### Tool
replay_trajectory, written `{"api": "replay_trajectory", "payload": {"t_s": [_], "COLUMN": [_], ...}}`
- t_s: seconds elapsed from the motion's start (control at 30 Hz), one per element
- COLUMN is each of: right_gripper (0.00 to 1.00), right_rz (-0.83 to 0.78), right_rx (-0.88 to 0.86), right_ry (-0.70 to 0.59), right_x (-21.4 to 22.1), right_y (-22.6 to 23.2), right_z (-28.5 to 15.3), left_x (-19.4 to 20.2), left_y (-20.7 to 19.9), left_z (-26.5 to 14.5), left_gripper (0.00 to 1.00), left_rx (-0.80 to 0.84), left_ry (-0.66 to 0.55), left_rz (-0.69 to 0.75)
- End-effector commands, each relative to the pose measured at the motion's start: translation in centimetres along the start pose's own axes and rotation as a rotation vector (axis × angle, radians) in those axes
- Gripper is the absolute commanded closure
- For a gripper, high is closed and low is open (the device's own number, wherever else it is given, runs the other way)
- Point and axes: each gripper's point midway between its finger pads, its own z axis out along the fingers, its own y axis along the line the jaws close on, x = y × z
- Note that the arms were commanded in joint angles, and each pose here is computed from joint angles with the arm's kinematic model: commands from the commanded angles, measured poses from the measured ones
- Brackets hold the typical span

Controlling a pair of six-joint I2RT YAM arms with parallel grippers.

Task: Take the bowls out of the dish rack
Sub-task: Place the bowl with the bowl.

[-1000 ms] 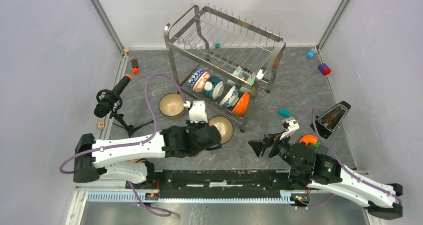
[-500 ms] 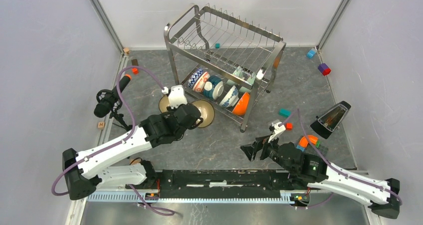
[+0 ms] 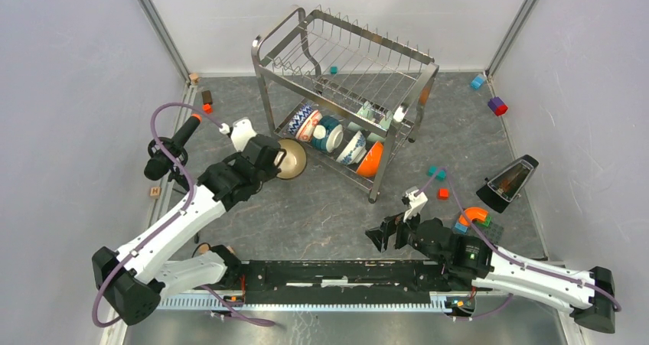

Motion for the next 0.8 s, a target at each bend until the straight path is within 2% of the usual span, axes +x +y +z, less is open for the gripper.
{"api": "replay_trajectory", "payload": {"t_s": [0.0, 0.3, 0.77], "right_gripper": [0.02, 0.02, 0.02], "right_rz": [-0.014, -0.018, -0.017], "right_rx": [-0.014, -0.014, -0.018], "right_ry": [-0.013, -0.015, -0.032], "right_x": [0.0, 0.5, 0.1], "right_y": [0.2, -0.3, -0.2], "right_z": [0.2, 0.2, 0.0], "left_x": [-4.4, -4.8, -3.4], "left_y": [-1.2, 2.8, 4.3], "left_z": [-0.8, 1.3, 5.5], "left_gripper": [0.98, 0.98, 0.98], "left_rx": [0.062, -0.061, -0.165], "left_ry": [-0.08, -0.053, 0.017], "left_rz": [-0.133, -0.218, -0.288]}}
